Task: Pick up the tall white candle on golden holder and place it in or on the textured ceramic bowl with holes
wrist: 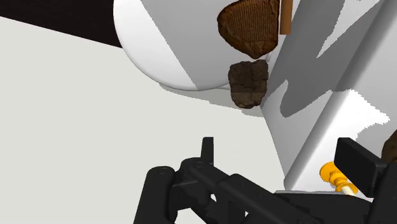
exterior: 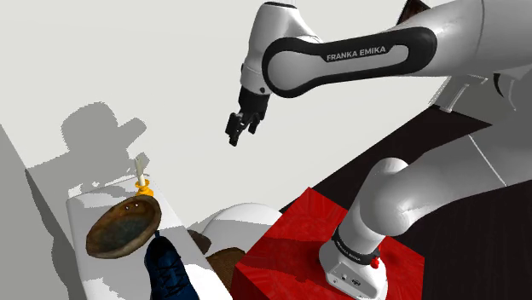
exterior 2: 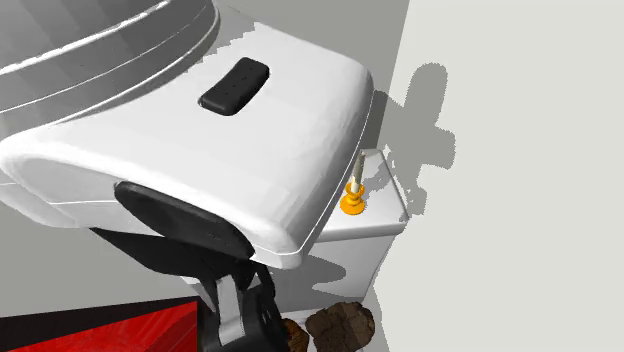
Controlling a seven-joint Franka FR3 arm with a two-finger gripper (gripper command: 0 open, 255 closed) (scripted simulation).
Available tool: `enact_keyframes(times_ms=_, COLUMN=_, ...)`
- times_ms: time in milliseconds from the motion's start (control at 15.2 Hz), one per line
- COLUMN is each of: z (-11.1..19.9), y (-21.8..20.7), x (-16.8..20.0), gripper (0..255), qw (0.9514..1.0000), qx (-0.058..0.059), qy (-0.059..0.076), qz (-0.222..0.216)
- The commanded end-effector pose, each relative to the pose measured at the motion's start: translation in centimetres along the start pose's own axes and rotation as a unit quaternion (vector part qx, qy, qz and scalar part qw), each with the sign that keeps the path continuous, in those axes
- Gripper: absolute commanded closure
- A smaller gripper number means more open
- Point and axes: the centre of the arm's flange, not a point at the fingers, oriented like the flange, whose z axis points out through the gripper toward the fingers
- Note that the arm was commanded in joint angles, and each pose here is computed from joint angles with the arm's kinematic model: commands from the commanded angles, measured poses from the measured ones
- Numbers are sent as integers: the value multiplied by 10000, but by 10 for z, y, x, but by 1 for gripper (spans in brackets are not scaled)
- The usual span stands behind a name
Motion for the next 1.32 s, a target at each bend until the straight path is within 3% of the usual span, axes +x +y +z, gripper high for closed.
enact_keyframes(times_ms=0, z=16, y=-15, x=9, gripper=0, qw=9999, qx=48, qy=133, qz=-4)
enact_keyframes(times_ms=594, z=88, y=-81, x=56, gripper=0, qw=9975, qx=229, qy=661, qz=-37)
enact_keyframes(times_ms=1254, z=159, y=-157, x=116, gripper=0, qw=9913, qx=430, qy=1245, qz=-75)
